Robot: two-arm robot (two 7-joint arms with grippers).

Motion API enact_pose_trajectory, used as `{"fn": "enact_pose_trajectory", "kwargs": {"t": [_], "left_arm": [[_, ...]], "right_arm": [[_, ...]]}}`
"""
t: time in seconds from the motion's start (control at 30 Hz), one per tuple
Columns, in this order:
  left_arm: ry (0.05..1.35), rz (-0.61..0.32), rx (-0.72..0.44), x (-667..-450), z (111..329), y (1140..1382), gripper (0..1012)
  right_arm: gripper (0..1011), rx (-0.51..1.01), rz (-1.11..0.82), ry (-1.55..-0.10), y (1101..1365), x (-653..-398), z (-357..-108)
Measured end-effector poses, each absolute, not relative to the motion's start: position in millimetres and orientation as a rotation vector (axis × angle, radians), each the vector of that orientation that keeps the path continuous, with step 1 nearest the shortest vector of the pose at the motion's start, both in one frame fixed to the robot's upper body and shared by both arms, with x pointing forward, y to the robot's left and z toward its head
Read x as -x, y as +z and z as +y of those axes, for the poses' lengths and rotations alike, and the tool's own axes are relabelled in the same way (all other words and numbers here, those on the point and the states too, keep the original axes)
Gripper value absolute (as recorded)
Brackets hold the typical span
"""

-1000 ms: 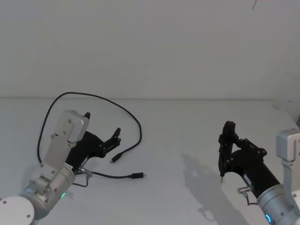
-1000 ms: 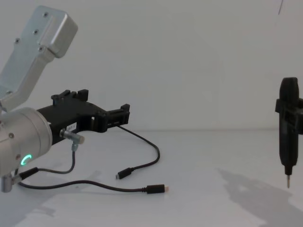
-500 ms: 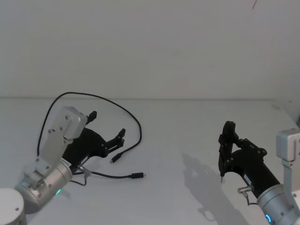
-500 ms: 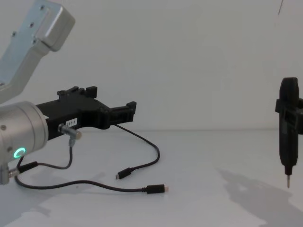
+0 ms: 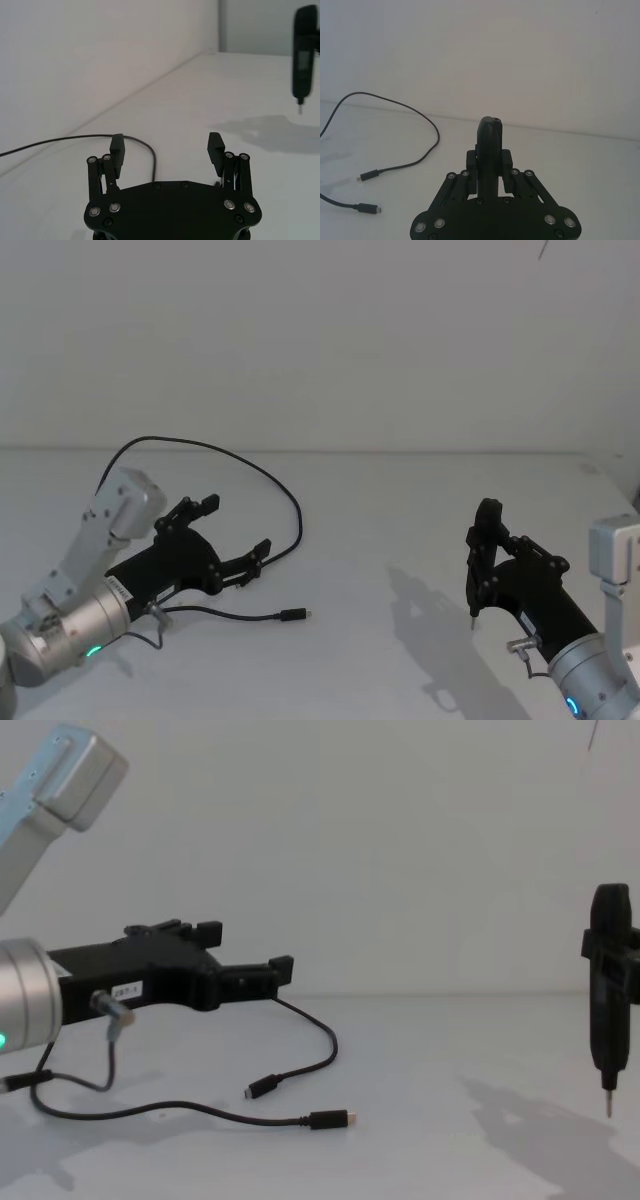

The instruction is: Pick up the data cable with the one hand.

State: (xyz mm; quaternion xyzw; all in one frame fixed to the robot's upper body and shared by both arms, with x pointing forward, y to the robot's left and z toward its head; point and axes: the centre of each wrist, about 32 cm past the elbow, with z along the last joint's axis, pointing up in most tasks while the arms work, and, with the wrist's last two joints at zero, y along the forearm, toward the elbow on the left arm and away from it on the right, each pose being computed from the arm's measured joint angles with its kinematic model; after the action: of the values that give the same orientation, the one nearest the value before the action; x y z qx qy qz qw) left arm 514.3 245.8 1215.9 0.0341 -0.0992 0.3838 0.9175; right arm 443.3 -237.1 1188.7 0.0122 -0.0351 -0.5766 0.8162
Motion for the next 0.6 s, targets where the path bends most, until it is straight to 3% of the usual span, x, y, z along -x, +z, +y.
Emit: {"fn": "enact_pose_trajectory", "kwargs": {"t": [0.6], "left_arm": [[0.572, -0.115, -0.18, -544.0, 305.1, 1214.2, 1003]], "right_arm": [[279, -0.026, -0.075, -1.23, 1188.7, -443.3, -237.1]]}}
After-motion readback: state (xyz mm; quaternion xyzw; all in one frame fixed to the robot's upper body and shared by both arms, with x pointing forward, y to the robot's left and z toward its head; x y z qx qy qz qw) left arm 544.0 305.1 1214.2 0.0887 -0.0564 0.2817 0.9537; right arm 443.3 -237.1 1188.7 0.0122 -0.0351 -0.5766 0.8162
